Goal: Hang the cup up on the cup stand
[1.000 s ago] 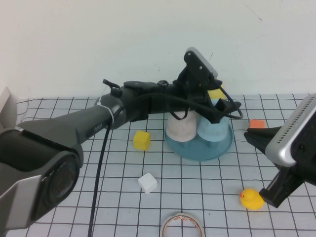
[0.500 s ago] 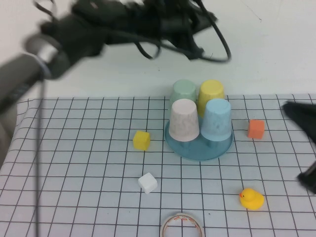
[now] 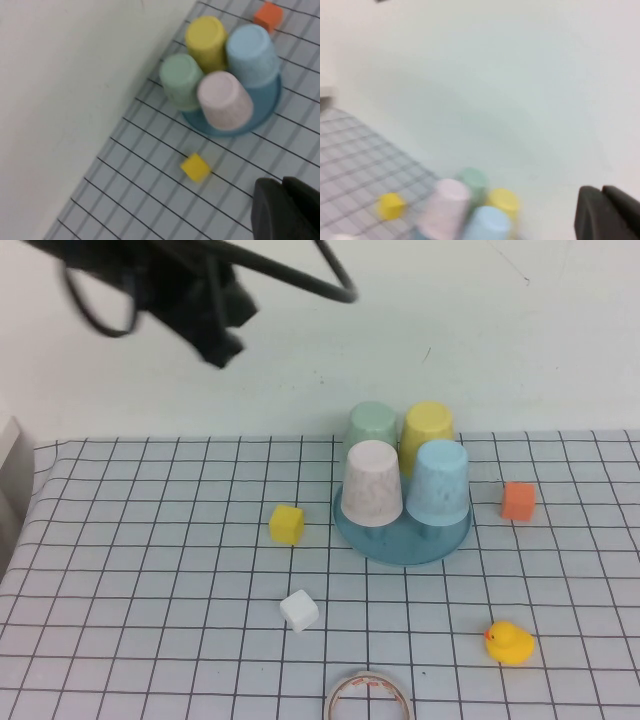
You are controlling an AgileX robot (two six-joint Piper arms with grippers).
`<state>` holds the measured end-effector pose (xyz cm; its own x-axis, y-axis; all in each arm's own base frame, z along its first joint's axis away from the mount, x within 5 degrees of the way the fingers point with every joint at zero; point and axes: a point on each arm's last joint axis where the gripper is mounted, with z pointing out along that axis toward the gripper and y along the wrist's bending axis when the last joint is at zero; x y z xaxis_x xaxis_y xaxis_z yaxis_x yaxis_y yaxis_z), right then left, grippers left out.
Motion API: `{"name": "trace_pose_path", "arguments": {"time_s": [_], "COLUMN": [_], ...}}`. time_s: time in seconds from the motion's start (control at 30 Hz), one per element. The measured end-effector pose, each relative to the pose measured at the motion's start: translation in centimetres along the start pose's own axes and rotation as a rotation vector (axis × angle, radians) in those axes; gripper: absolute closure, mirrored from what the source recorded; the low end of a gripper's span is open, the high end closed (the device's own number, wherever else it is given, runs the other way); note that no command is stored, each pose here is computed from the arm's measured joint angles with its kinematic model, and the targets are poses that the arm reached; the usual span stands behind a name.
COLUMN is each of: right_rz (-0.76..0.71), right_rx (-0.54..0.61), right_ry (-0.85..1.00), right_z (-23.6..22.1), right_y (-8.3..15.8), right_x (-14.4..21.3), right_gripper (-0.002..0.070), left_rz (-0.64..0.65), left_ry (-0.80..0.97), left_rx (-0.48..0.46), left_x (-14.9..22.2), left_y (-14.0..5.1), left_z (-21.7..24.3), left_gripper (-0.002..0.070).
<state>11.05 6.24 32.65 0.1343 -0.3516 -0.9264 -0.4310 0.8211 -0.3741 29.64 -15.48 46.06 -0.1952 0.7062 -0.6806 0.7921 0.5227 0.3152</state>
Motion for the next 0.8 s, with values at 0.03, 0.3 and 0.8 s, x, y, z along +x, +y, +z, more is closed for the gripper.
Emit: {"name": "trace_pose_path", "arguments": {"time_s": [0.03,0.3,0.8], "right_rz": [0.006,0.070,0.030], "right_rx": [-0.027,-0.506,-0.803], "right_ry": [-0.010,-0.082,0.126], "right_z": [-0.2,-1.8,-3.3], "right_y": [0.4,6.4,7.8], "right_x": [0.4,4.6,4.2], "right_gripper": [0.0678,0.0678,0.0678], "left_rz": [-0.003,-0.031,-0.029], "left_ry": [0.013,-0.110,-0.546], "left_rx": [0.011,0.065,-0.337], "left_x": [0.1,0.9,12.6], "left_y": [-0.4,-4.4,-13.4], "left_z": [-1.2,-10.6,-20.1], "left_gripper": [0.0675,0.0675,0.0676]}}
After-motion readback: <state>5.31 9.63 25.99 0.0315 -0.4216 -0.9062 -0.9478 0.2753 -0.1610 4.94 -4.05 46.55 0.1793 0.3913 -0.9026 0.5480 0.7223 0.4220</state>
